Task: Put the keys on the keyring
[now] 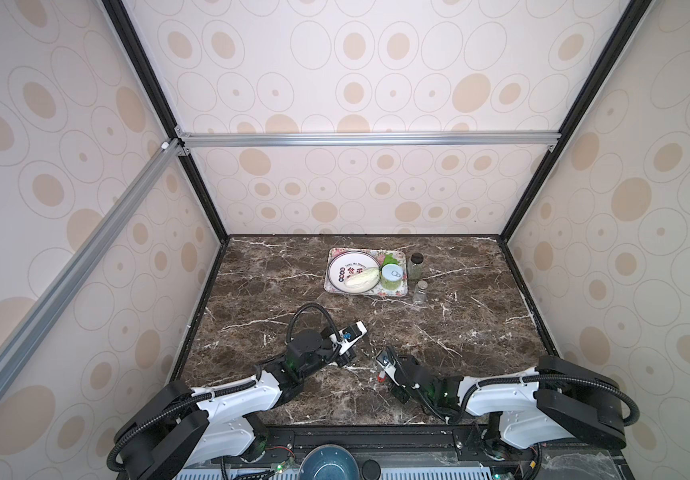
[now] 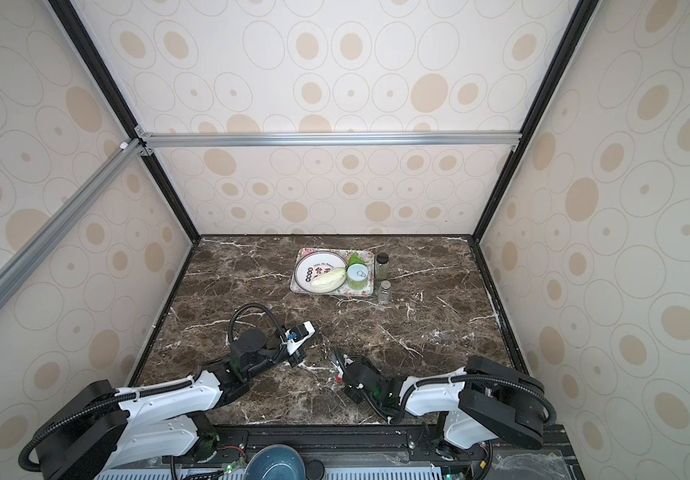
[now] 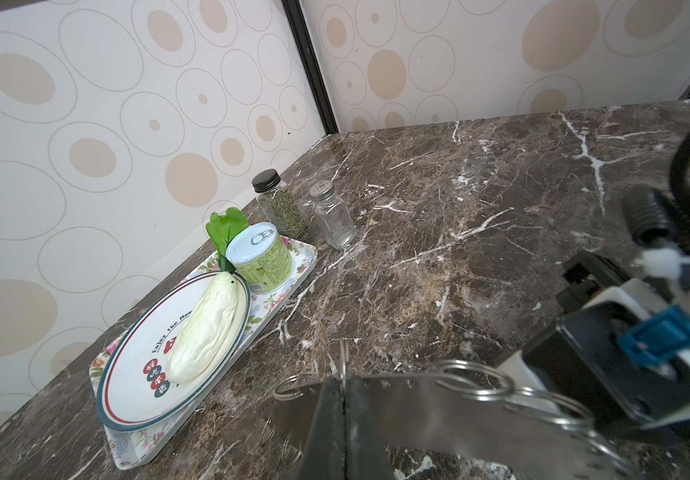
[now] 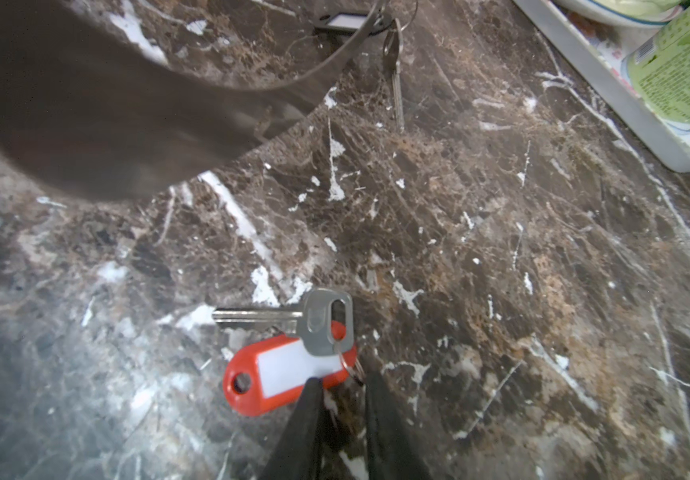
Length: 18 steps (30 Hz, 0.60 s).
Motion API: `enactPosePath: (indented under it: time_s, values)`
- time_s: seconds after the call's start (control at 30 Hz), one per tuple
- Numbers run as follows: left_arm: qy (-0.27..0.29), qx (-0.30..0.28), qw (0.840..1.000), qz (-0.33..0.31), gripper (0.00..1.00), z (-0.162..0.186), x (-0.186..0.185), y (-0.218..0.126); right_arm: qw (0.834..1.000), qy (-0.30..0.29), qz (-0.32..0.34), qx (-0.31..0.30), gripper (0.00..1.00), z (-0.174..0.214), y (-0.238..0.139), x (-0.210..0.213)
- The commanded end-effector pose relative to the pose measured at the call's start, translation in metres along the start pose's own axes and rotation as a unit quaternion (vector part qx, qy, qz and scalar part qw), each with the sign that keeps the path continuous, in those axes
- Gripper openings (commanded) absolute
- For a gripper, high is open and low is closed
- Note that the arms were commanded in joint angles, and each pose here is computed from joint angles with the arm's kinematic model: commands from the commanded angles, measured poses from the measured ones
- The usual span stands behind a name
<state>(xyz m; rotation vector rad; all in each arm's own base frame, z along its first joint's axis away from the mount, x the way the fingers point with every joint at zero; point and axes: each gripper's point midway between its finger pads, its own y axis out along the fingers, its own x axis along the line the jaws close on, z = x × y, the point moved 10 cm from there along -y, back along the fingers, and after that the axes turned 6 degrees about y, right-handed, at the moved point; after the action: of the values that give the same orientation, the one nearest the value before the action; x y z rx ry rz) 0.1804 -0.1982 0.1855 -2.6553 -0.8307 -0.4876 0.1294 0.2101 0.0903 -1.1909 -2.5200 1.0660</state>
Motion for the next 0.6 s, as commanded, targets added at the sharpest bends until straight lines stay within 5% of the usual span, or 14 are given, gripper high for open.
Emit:
enactPosePath:
  time_s: [0.0,0.57]
  values:
    - [0.015,-0.027,0.999,-0.012,0.00,-0.0090,0.0024,-0.0001,1.000,0.006,0.019,-0.020,0.18,-0.0064,-0.0011,-0.0007]
    - [0.015,-0.026,0.999,-0.010,0.00,-0.0087,0.0021,0.0006,1.000,0.000,0.011,-0.027,0.18,-0.0069,-0.0027,-0.0003]
